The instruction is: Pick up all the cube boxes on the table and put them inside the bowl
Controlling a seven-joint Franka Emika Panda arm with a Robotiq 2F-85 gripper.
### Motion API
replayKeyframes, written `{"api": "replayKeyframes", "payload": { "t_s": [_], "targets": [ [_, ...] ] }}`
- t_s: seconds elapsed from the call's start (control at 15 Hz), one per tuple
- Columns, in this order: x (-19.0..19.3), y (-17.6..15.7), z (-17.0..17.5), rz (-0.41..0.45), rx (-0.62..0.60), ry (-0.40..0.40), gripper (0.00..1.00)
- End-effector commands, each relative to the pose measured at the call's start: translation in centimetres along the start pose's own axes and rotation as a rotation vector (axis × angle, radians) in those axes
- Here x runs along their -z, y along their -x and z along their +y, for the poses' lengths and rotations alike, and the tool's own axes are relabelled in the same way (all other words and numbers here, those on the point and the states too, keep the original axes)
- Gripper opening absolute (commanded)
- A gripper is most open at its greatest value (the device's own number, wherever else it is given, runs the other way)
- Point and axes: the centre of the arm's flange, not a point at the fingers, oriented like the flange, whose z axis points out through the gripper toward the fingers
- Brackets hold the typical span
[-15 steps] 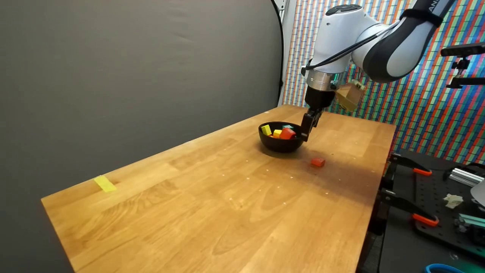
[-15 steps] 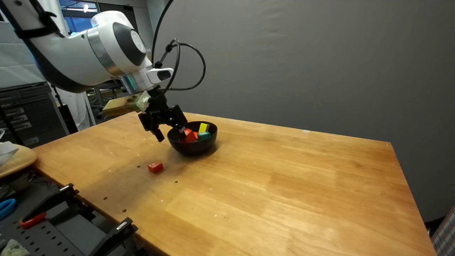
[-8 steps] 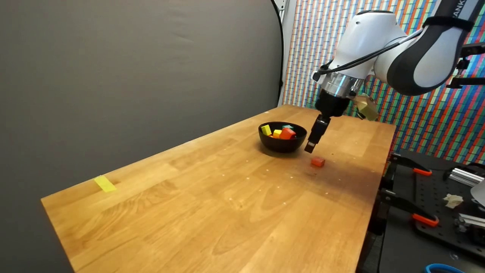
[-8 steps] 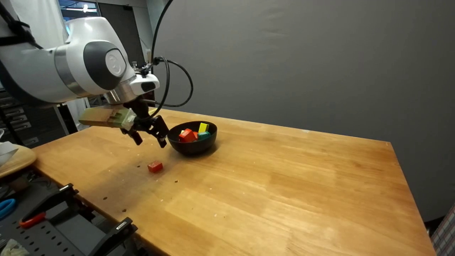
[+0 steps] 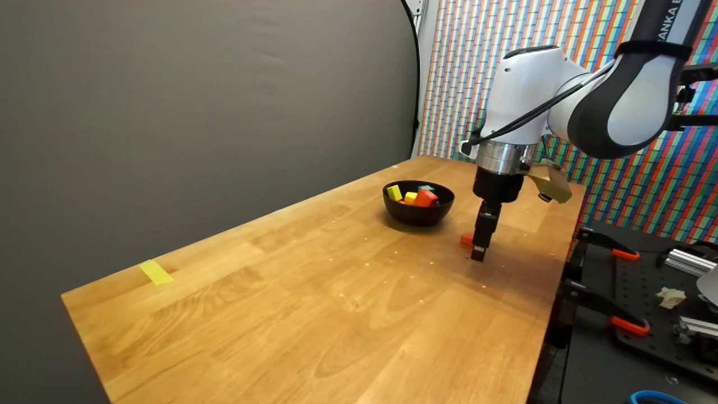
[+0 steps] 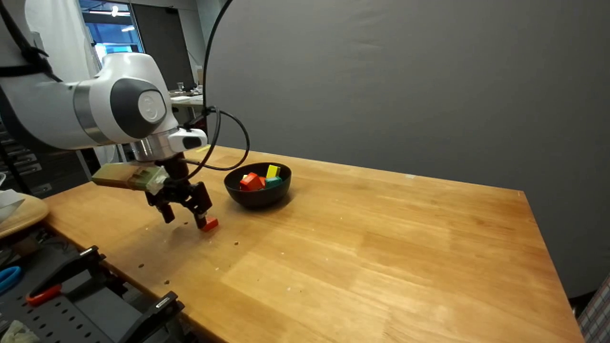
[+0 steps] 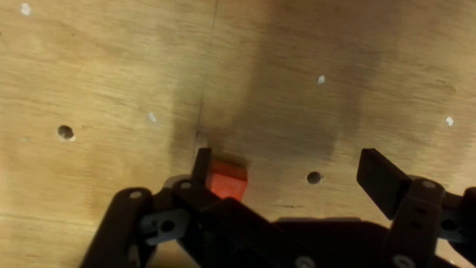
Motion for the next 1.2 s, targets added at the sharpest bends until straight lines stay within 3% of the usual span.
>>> {"api": "replayKeyframes", "payload": {
  "t_s": [0.0, 0.33, 0.6, 0.73, 1.13],
  "targets": [
    [0.8, -2.1, 0.5, -0.015, -0.017, -0.013, 1.00],
    [2.0, -3.2, 1.9, 0.031, -0.087, 0.019, 1.00],
    [1.5, -3.9, 2.5, 0.020, -0.105, 0.010, 1.00],
    [0.9, -3.9, 3.0, 0.005, -0.115, 0.018, 0.74],
    [0.0, -4.1, 3.8, -0.009, -0.142, 0.013, 0.27]
  ]
}}
